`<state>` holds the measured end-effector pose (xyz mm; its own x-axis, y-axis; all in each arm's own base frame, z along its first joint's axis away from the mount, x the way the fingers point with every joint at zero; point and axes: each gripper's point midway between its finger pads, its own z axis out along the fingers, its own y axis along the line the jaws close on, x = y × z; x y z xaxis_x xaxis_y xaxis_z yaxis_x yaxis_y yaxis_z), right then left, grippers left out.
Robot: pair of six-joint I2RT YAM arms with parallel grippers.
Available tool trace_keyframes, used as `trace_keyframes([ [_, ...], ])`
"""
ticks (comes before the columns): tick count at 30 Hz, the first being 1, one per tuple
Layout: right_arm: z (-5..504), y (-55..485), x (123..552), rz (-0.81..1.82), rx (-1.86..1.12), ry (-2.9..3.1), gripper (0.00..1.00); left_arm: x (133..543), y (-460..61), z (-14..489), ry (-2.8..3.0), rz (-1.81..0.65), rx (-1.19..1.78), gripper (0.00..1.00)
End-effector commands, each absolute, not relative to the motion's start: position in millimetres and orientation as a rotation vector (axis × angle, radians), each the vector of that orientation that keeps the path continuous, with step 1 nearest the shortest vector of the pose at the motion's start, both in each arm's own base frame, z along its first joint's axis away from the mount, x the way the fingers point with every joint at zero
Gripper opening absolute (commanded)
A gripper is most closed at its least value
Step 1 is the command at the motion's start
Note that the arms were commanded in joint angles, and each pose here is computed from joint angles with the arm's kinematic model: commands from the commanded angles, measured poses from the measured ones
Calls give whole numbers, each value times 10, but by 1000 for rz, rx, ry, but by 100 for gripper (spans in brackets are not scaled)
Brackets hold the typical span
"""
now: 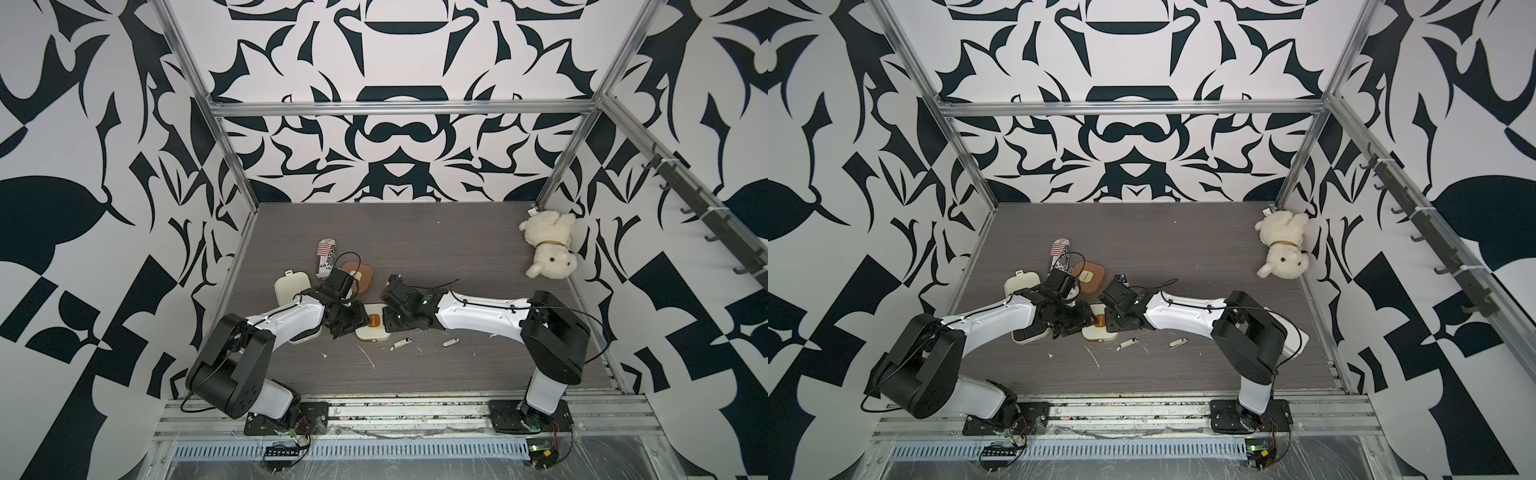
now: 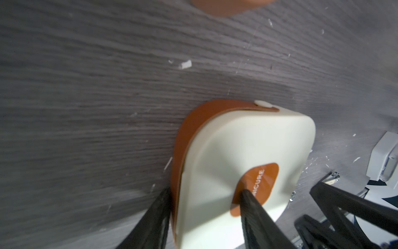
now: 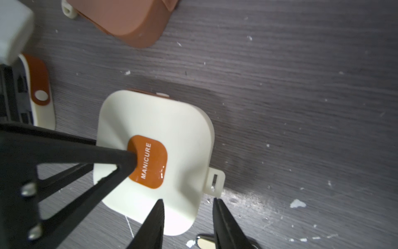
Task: Organize nail clipper sets
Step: Close the storage box at the center of the board.
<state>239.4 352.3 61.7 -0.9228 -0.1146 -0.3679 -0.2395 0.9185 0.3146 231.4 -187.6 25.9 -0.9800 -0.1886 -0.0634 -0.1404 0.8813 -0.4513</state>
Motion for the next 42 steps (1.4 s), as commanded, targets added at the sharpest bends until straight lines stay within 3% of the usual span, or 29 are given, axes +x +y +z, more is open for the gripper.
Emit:
trace_keyframes([
  [1, 679, 3534, 2499, 487, -258, 2712, 42, 1975, -1574, -97, 3101, -469, -318, 55],
  [27, 403, 3614, 2510, 528, -268, 2775, 44, 1989, -1606, -102, 3103, -486, -310, 54],
  [42, 151, 3693, 2442, 568, -258, 2836, 39, 1998, -1624, -126, 3107, -494, -307, 53],
])
